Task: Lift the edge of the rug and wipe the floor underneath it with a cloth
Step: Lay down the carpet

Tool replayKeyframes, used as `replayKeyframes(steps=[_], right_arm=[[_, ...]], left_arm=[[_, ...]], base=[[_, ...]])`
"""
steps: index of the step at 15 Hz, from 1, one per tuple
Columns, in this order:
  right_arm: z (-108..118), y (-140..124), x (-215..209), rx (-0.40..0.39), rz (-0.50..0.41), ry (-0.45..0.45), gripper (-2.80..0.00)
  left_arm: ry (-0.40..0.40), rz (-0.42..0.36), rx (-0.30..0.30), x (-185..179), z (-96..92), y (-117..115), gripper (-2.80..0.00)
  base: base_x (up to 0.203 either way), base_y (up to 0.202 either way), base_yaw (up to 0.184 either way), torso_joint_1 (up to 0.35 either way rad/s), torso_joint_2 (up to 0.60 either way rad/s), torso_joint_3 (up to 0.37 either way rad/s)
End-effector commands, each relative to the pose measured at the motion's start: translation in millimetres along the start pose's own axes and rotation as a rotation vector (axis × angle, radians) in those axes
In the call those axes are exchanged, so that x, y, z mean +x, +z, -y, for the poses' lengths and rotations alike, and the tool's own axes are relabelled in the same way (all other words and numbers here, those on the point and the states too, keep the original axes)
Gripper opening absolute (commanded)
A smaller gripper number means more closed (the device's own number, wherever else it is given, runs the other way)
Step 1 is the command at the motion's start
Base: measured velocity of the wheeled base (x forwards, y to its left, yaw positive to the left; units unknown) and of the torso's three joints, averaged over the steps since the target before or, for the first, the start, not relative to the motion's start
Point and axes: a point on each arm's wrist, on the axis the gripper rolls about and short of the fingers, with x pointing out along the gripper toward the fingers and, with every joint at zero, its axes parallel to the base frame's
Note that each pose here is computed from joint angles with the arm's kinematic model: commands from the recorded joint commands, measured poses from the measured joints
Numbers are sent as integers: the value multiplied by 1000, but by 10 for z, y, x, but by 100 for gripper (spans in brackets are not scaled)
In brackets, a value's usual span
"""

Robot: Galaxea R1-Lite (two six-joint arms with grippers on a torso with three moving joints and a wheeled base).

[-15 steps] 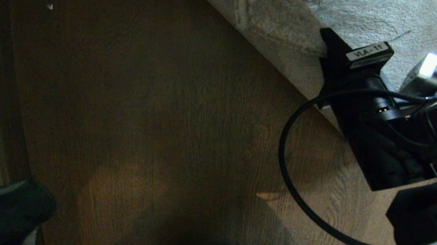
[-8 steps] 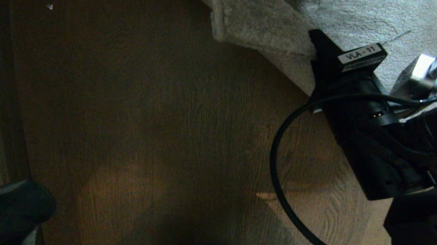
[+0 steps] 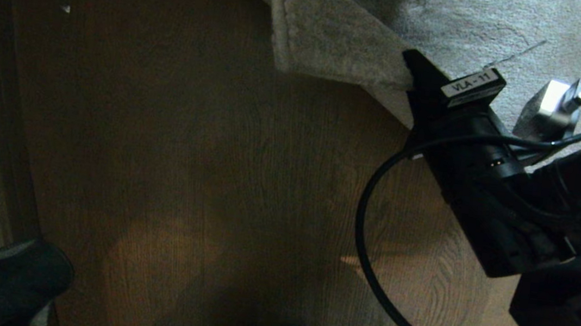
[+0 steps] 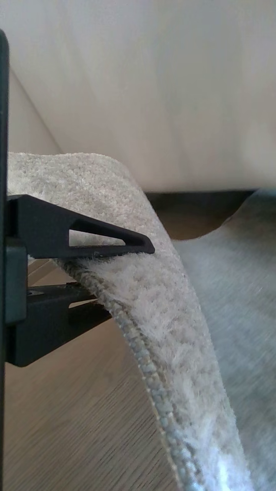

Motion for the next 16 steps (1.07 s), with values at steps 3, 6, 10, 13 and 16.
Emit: replayKeyframes(steps=[3,6,10,13,16], right_arm=[[38,-8,-42,26,11,6,-280],[60,-24,-43,23,6,0,-280],[79,-35,-51,20,1,-7,-280],[91,-35,-72,17,-4,-14,-101],[88,-32,-88,17,-8,-15,0]], left_arm=[[0,0,0,0,0,1,-280],[0,0,0,0,0,0,-280],[1,-1,0,1,0,-2,-280],[2,-1,0,0,0,-1,-280],[2,0,0,0,0,-1,-280]], base=[[0,0,0,0,0,0],[0,0,0,0,0,0],[0,0,0,0,0,0],[0,0,0,0,0,0],[0,0,0,0,0,0]])
